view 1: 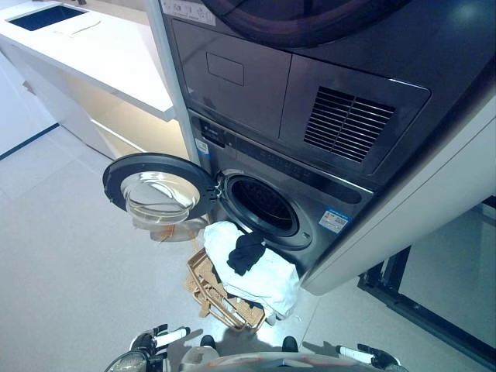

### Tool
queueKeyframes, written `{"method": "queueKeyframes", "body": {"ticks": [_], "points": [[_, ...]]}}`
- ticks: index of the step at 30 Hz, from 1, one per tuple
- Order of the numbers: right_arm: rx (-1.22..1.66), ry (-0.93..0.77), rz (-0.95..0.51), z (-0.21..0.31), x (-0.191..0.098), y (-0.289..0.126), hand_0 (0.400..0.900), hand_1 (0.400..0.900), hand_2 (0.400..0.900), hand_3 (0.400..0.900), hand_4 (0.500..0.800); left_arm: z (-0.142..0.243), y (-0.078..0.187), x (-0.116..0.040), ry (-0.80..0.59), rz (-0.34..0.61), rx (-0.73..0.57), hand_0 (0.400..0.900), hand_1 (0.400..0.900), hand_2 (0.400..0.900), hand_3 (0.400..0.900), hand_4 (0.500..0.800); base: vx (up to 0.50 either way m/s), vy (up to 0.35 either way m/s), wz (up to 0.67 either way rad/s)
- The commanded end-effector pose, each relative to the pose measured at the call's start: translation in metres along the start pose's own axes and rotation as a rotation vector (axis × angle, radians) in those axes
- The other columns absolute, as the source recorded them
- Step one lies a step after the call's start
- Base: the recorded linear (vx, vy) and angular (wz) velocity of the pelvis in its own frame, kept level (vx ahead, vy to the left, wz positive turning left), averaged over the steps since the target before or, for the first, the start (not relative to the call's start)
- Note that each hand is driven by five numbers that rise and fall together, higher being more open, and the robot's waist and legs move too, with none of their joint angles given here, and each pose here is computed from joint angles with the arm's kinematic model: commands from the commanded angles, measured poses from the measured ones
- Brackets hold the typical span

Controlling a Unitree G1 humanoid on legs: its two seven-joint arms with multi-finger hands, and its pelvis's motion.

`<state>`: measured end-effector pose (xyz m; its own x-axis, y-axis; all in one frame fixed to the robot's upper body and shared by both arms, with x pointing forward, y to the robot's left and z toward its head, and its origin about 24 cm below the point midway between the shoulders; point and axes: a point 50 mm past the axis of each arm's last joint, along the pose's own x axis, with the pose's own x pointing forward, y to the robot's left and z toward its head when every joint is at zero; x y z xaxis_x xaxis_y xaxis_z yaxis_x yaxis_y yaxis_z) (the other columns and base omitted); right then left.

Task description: Put the clothes in the basket into the washing machine.

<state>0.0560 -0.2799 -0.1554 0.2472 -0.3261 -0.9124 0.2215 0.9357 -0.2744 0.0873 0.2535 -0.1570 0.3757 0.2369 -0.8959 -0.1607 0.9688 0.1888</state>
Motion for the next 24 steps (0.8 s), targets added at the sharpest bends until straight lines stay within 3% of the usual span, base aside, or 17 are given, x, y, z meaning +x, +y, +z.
{"method": "queueKeyframes", "body": {"ticks": [1, 13, 24], "points": [[-0.052, -0.030, -0.020, 0.011, 0.001, -0.006, 0.900, 0.900, 0.900, 0.900, 0.800, 0.011, 0.028, -0.001, -0.044, 0.090, -0.007, 0.900, 0.900, 0.900, 0.900, 0.800, 0.034, 0.217, -0.13], [-0.076, -0.053, -0.007, 0.017, 0.001, -0.003, 0.900, 0.900, 0.900, 0.900, 0.800, 0.050, 0.040, 0.001, -0.143, 0.116, 0.089, 0.900, 0.900, 0.900, 0.900, 0.800, 0.014, 0.135, 0.09], [-0.088, -0.102, -0.065, 0.030, 0.000, -0.022, 0.900, 0.900, 0.900, 0.900, 0.800, 0.129, 0.026, -0.001, -0.375, 0.130, 0.133, 0.900, 0.900, 0.900, 0.900, 0.800, 0.155, -0.135, 0.31]]}}
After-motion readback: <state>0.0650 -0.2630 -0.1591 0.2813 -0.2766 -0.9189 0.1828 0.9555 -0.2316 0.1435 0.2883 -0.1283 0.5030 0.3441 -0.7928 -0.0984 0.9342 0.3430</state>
